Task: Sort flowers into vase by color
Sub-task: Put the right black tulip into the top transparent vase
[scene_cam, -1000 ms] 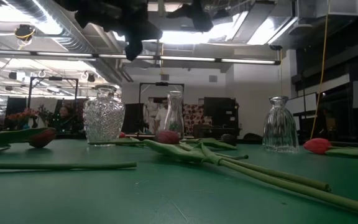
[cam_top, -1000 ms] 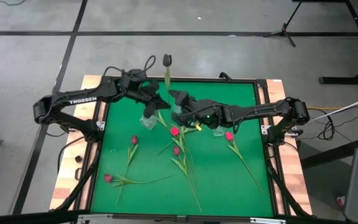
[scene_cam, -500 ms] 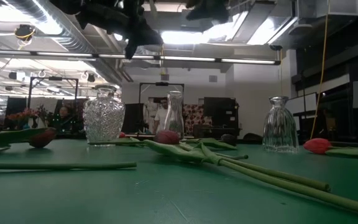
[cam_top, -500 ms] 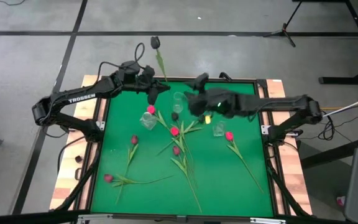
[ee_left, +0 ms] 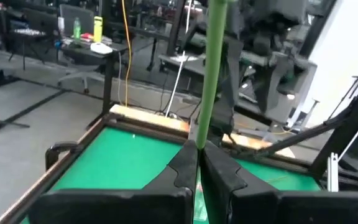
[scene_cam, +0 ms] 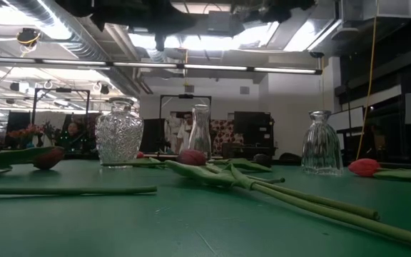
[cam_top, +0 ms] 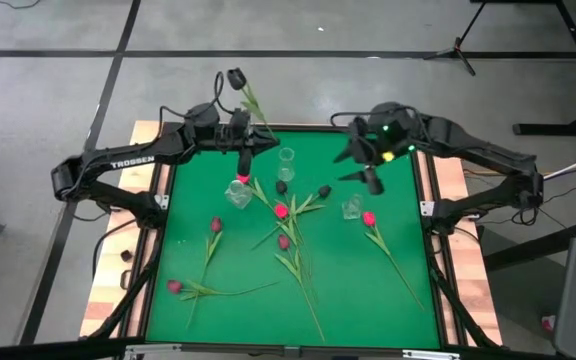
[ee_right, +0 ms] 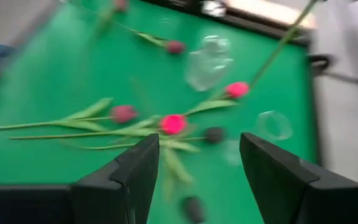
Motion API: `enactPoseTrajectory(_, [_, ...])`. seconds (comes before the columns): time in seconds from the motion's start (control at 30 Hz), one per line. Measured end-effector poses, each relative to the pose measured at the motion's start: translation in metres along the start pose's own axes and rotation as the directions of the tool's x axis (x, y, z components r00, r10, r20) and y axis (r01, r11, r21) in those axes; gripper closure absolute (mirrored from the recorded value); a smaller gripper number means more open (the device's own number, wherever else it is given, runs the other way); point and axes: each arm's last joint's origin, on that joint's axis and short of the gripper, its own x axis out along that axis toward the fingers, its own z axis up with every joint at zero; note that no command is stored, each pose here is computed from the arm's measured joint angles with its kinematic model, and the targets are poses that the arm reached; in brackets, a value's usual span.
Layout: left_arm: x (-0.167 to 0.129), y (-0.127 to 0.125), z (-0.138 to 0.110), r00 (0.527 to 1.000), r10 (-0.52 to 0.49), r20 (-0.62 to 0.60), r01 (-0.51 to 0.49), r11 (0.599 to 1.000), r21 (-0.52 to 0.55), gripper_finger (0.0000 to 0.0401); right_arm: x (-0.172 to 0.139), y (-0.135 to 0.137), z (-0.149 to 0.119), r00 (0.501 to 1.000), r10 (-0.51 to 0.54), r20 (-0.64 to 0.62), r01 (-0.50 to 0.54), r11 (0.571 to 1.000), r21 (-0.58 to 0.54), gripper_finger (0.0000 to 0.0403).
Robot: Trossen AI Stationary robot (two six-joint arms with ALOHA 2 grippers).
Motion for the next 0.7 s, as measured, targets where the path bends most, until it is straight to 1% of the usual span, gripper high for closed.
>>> enactPoseTrajectory(0.07, [-0.008, 0.001, 0.001, 1.000, 0.006, 0.023, -0.006, 1.000, 0.008, 0.0392, -0.012, 0.002, -0.005, 0.997, 0.068, 0.024, -0.068, 0.997, 0.028, 0.0178])
enactPoseTrajectory(0.2, [-0.035, 0.000, 0.010, 0.995, 0.034, 0.091, -0.035, 0.999, 0.005, 0.0392, -0.035, 0.007, -0.011, 0.990, 0.123, 0.075, -0.127, 0.990, 0.056, 0.0178])
enactPoseTrajectory(0.3, [-0.058, -0.006, 0.016, 0.990, 0.021, 0.136, -0.023, 1.000, 0.008, 0.0392, -0.048, 0.016, -0.020, 0.971, 0.185, 0.152, -0.191, 0.981, 0.022, 0.0178])
enactPoseTrajectory(0.33, [-0.066, -0.009, 0.018, 0.988, 0.019, 0.155, -0.021, 1.000, 0.010, 0.0392, -0.051, 0.019, -0.026, 0.967, 0.186, 0.175, -0.190, 0.982, 0.009, 0.0178])
enactPoseTrajectory(0.47, [-0.091, -0.019, 0.015, 0.979, 0.032, 0.199, -0.037, 0.999, 0.021, 0.0392, -0.053, 0.029, -0.049, 0.958, 0.116, 0.262, -0.111, 0.993, -0.033, 0.0178])
enactPoseTrajectory(0.53, [-0.100, -0.022, 0.013, 0.977, 0.041, 0.211, -0.044, 0.999, 0.006, 0.0392, -0.051, 0.033, -0.062, 0.948, 0.080, 0.307, -0.067, 0.996, -0.052, 0.0178])
enactPoseTrajectory(0.63, [-0.108, -0.025, 0.007, 0.971, 0.067, 0.228, -0.067, 0.998, -0.009, 0.0392, -0.047, 0.038, -0.079, 0.921, -0.001, 0.390, 0.009, 1.000, -0.017, 0.0178])
enactPoseTrajectory(0.7, [-0.109, -0.024, 0.002, 0.970, 0.087, 0.226, -0.082, 0.996, -0.031, 0.0392, -0.047, 0.043, -0.087, 0.889, -0.040, 0.455, 0.051, 0.999, -0.013, 0.0178])
